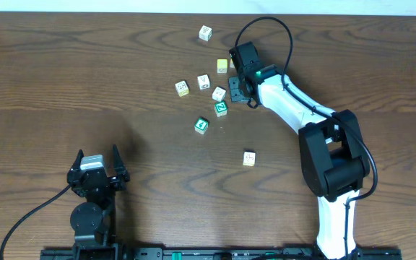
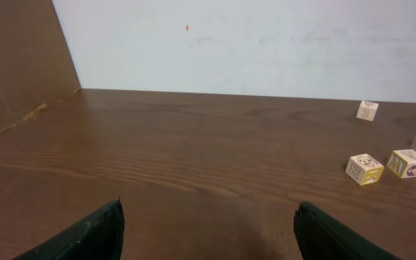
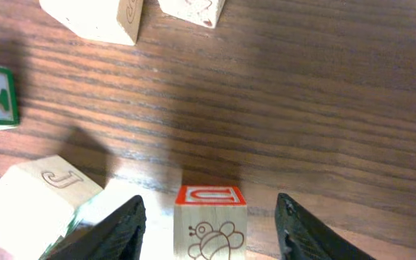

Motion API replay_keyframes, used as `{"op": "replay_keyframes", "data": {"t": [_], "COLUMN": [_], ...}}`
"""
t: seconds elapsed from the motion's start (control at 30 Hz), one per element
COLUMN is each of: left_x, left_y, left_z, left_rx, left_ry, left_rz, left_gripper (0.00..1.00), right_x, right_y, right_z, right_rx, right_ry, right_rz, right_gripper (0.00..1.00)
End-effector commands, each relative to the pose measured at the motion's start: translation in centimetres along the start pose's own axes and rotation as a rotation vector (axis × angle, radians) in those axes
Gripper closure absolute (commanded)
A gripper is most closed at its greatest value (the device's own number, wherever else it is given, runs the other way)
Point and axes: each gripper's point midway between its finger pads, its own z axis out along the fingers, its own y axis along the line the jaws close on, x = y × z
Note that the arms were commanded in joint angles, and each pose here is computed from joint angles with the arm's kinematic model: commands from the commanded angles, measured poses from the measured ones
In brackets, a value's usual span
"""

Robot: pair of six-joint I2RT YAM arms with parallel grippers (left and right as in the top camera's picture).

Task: Lift 4 blocks
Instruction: 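Close the right gripper on the red-edged bee block and lift, then carry the bee block forward and place it beside the blue block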

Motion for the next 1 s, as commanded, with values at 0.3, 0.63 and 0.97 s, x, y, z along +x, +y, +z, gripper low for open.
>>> {"op": "replay_keyframes", "data": {"t": [0.3, 0.63, 0.97], "left_x": [1.8, 1.8, 1.8], "left_y": [0.3, 0.3, 0.3], "left_z": [0.1, 0.1, 0.1], "left_rx": [-0.017, -0.017, -0.017], "left_ry": [0.055, 0.055, 0.055], "left_rz": [0.002, 0.002, 0.002], "left_gripper": [0.25, 0.24, 0.24], "right_x": [-0.8, -0.8, -1.5], "right_y": [0.0, 0.4, -0.6], "right_z": [-1.7, -1.7, -5.0], "right_rx": [0.004, -0.019, 0.029], "right_ry": [-0.014, -0.015, -0.044], "right_rz": [0.009, 0.01, 0.026], "right_gripper": [0.58, 0.74, 0.9]}}
